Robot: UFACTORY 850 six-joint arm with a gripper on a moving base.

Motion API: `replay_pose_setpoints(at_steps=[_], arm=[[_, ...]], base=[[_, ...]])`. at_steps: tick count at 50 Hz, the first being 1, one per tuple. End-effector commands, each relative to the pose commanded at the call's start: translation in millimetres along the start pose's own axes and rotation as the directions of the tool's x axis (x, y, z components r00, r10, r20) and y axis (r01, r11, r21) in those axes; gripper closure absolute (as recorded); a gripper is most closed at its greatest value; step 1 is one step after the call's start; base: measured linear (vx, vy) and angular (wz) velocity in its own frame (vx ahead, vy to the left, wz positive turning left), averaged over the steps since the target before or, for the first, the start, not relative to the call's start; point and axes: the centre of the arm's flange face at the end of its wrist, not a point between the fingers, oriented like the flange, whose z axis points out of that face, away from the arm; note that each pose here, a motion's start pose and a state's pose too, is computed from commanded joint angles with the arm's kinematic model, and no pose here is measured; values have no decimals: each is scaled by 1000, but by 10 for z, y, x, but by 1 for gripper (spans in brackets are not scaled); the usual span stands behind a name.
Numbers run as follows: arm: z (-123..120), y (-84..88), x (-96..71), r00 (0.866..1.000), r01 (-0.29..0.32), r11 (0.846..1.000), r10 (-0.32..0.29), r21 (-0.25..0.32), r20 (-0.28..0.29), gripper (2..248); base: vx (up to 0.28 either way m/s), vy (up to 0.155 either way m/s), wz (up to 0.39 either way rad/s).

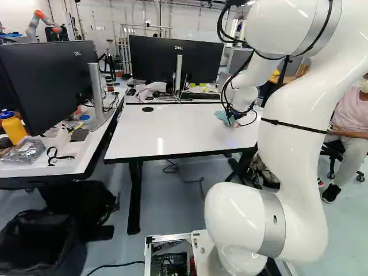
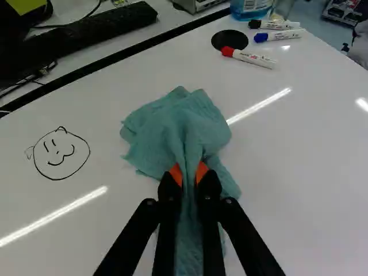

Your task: Clean the table with the green towel

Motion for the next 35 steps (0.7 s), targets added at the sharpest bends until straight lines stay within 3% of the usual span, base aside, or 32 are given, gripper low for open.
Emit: replay_pose_setpoints(at_steps=[21, 35], arm=[[2, 7, -22, 1000, -1, 1000, 1, -1, 27, 205], [74, 163, 56, 1000, -22, 1000, 22, -20, 20, 205]], base=[[0, 0, 0], [0, 0, 0]])
